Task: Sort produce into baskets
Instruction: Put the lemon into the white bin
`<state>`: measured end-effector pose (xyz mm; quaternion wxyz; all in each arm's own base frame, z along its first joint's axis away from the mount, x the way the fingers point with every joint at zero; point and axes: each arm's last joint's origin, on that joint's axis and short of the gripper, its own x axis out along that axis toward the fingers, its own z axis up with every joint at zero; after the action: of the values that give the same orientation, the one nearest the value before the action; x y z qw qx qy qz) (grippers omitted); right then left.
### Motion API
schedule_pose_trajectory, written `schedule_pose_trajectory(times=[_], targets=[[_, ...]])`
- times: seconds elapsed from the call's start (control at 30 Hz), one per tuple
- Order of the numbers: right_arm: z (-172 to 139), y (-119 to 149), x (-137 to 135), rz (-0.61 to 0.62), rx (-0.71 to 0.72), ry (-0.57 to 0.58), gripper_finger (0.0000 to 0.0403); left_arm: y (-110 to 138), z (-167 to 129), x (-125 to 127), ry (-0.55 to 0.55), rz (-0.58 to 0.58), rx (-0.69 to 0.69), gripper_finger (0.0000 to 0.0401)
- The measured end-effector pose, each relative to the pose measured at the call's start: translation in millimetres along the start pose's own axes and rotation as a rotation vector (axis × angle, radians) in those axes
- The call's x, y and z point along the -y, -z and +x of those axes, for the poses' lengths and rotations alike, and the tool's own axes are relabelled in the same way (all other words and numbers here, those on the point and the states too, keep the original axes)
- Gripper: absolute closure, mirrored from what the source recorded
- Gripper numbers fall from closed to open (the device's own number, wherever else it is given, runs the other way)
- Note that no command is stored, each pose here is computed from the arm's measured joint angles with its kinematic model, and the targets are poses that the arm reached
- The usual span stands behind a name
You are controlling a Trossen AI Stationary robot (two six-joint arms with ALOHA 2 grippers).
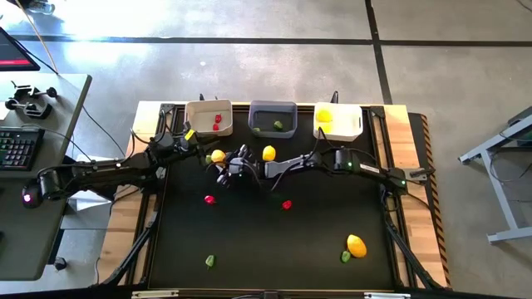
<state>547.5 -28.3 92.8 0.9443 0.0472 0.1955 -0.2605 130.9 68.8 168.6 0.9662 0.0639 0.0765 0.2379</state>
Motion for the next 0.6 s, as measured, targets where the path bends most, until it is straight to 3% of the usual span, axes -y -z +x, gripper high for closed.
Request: schedule_pose_trajectory(times=[0.2,0.37,0.6], targets=[[1.4,-1.4,2.0,0.032,-0.008,-0.047,0.0198,1.2,0.0,0.2,0.002,0.0,-0.012,0.0301],[-10.3,-15.8,5.3,-0.014,-0.074,-0.026,0.0207,2.2,0.0,0.3,0.004,0.0,-0.022,0.0301],[-49.1,-38.3,25.6,-0.199,-0.285,0.276,0.021,3.0,0.0,0.5,0.005,0.0,-0.031,0.0301]])
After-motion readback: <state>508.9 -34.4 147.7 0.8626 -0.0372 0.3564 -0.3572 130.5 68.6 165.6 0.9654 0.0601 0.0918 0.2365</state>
